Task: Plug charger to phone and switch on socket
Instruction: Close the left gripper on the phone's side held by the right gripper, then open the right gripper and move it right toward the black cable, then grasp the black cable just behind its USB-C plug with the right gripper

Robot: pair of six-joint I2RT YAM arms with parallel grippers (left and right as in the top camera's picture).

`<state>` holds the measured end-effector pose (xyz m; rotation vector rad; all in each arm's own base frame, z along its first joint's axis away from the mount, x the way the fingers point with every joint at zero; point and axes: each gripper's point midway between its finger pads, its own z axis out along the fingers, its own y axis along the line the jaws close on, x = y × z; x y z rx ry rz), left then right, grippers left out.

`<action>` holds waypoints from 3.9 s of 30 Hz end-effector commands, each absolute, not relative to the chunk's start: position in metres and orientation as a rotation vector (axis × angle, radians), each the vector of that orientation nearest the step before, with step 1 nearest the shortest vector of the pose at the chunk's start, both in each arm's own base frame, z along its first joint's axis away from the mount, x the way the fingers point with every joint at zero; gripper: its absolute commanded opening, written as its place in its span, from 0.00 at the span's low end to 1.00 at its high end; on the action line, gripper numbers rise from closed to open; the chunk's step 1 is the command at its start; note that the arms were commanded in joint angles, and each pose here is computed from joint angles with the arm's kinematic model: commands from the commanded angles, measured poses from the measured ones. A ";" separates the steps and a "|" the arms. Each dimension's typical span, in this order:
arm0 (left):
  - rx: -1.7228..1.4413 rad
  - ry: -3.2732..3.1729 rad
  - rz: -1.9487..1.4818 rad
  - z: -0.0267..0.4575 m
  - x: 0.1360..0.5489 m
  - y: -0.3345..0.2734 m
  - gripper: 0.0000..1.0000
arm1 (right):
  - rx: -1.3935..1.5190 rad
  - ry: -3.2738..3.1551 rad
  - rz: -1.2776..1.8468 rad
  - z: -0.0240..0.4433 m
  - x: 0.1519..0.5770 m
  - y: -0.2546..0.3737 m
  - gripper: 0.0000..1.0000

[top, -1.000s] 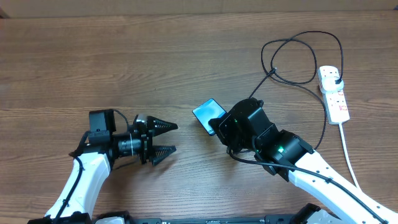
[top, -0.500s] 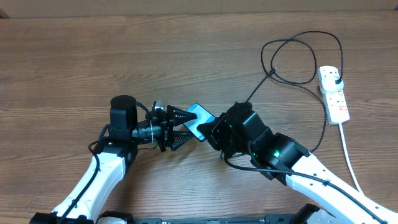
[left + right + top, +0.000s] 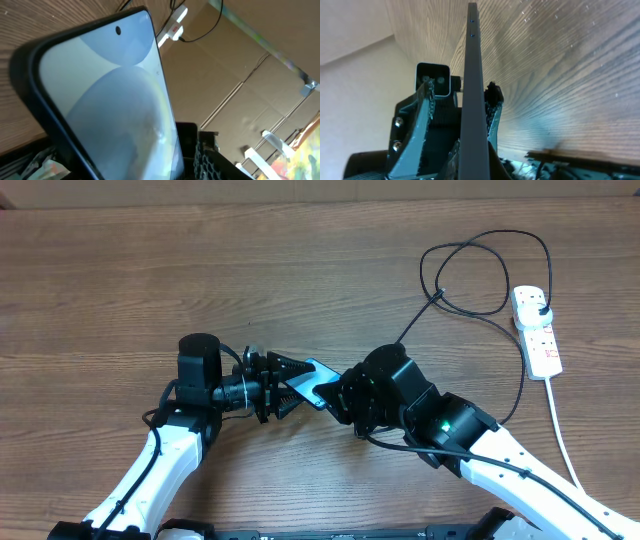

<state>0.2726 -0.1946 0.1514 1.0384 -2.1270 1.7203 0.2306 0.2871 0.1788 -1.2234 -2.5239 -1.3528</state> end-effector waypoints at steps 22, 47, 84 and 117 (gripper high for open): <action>1.123 -2.103 1.718 0.155 0.280 -0.206 0.19 | -1.242 -2.227 -1.349 0.202 0.208 0.305 0.04; 1.270 -2.450 1.627 0.116 0.301 -0.178 0.04 | -1.410 -2.305 -1.153 0.170 0.204 0.280 0.42; 0.774 -2.581 1.665 0.117 0.267 -0.194 0.04 | -1.159 -3.393 -0.707 0.080 0.404 0.060 0.67; 0.819 -2.618 1.642 0.113 0.272 -0.190 0.04 | -1.219 -3.569 -0.703 -0.005 0.479 0.052 0.46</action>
